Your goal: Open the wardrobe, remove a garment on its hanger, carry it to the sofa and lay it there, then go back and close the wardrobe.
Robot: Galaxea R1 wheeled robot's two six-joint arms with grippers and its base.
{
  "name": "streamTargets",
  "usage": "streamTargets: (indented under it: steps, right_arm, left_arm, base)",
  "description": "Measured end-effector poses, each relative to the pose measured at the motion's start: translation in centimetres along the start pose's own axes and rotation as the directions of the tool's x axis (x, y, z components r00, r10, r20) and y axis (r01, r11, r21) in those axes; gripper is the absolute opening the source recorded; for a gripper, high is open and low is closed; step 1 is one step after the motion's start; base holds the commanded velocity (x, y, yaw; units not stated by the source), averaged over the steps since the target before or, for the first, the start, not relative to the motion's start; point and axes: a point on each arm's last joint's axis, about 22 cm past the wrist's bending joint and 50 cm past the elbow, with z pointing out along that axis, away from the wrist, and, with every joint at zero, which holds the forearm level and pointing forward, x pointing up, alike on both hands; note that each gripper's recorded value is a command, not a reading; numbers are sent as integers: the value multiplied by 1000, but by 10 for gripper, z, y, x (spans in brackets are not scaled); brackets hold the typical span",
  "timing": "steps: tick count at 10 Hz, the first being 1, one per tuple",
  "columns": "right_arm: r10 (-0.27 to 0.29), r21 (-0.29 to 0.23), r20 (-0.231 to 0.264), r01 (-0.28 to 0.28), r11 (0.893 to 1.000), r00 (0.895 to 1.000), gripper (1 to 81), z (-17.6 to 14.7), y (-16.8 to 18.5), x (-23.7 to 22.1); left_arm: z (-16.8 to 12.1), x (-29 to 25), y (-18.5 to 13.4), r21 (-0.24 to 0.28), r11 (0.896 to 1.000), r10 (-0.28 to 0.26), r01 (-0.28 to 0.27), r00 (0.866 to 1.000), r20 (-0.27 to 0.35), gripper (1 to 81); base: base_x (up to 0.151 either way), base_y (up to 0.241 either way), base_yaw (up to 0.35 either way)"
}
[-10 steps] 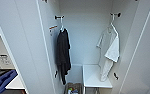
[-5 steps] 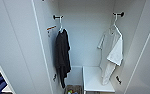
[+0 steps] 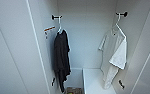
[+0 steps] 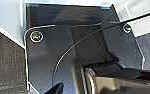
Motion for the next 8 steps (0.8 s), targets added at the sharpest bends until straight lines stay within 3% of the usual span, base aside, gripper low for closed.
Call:
streamTargets:
  steps: [8]
  right_arm:
    - [-1,1,-1,1,1000,1000,811,0,-1,1]
  left_arm:
    - [0,0,0,0,1000,0,0,1000,0,811]
  base:
    - [112,0,0]
